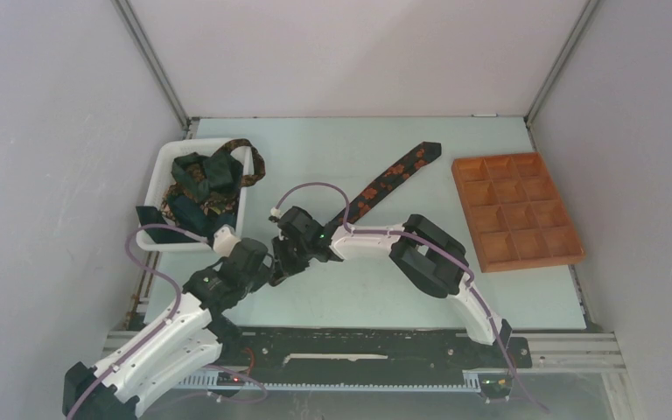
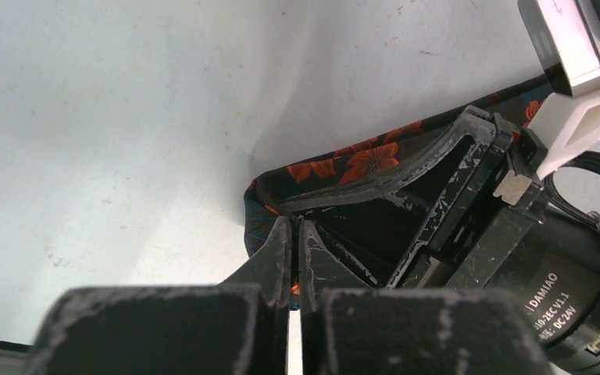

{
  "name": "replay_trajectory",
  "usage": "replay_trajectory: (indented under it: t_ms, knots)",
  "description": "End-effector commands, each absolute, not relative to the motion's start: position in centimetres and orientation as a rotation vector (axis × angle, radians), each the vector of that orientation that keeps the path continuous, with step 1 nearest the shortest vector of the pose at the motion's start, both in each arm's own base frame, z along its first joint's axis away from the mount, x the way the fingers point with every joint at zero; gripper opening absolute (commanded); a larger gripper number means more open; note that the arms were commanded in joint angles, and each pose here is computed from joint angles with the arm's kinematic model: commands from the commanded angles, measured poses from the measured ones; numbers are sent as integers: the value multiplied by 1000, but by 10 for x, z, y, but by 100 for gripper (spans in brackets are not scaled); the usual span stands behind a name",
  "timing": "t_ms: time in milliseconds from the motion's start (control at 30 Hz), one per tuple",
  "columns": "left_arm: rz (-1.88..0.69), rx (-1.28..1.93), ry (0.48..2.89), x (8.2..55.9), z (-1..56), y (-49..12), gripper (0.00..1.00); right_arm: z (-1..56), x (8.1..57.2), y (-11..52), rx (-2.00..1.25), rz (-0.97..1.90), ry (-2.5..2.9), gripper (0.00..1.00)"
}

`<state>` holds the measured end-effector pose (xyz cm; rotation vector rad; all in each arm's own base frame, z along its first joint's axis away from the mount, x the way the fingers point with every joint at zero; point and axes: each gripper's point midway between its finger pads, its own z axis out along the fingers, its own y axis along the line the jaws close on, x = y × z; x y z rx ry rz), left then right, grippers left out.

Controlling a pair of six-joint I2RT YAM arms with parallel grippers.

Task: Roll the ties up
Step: Roll the tie at the center of the board.

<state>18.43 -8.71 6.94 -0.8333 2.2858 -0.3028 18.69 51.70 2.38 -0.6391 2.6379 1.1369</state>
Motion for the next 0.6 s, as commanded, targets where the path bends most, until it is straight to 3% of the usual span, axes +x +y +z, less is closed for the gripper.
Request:
replay_trajectory:
  t_ms: [0,567]
  knots:
    - [-329,-879,2198,204,88,-91,0,31,195,523,-655,1181,2592,14]
    - [-254,-899,2225,217,78,-94,0,49,209,498,-659,1135,2586,13]
